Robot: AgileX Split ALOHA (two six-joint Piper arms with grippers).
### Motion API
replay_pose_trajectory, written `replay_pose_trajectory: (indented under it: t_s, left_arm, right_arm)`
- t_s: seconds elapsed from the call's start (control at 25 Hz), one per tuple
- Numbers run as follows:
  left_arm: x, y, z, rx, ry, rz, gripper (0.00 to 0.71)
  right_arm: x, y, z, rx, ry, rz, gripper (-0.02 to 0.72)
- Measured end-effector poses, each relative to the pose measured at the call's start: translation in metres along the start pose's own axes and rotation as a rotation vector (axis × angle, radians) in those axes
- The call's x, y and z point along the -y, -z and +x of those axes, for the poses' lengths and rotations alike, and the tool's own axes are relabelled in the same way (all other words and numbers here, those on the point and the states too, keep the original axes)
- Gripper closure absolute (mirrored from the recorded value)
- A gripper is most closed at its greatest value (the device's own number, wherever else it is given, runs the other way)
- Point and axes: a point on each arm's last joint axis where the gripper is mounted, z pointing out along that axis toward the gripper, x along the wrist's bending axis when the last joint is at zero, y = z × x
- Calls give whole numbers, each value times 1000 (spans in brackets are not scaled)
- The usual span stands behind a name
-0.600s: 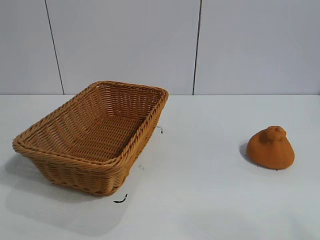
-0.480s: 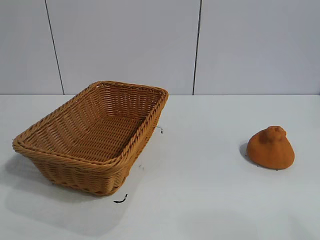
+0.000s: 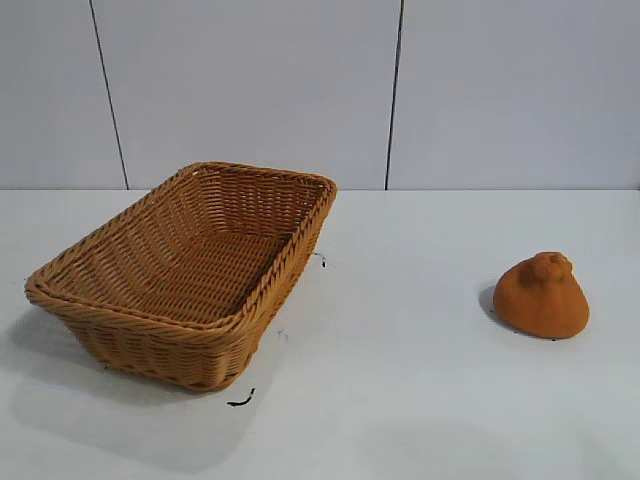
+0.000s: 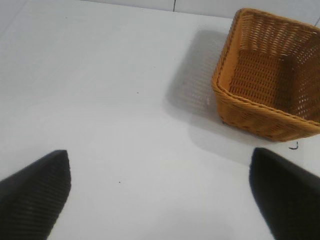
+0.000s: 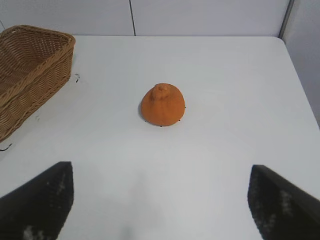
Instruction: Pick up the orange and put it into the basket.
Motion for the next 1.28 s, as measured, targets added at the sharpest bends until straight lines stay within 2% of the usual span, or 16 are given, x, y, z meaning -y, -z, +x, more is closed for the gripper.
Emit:
replay_pose_trajectory:
  t_s: [0.6, 0.8, 1.0, 1.12, 1.28]
  left_arm:
    - [-2, 2, 0, 0, -1, -8, 14]
    - [-39, 4, -3, -4, 0, 35, 14]
    - [-91, -24, -7, -15, 2, 175, 14]
    - [-117, -57, -10, -18, 9, 292, 14]
    - [-143, -101, -15, 10, 58, 376, 14]
  right_arm:
    - [0, 0, 0, 0, 0, 0, 55]
    - [0, 0, 0, 0, 0, 0, 55]
    - [0, 0, 0, 0, 0, 0, 55]
    - [0, 0, 0, 0, 0, 1, 55]
    - [0, 0, 0, 0, 0, 0, 55]
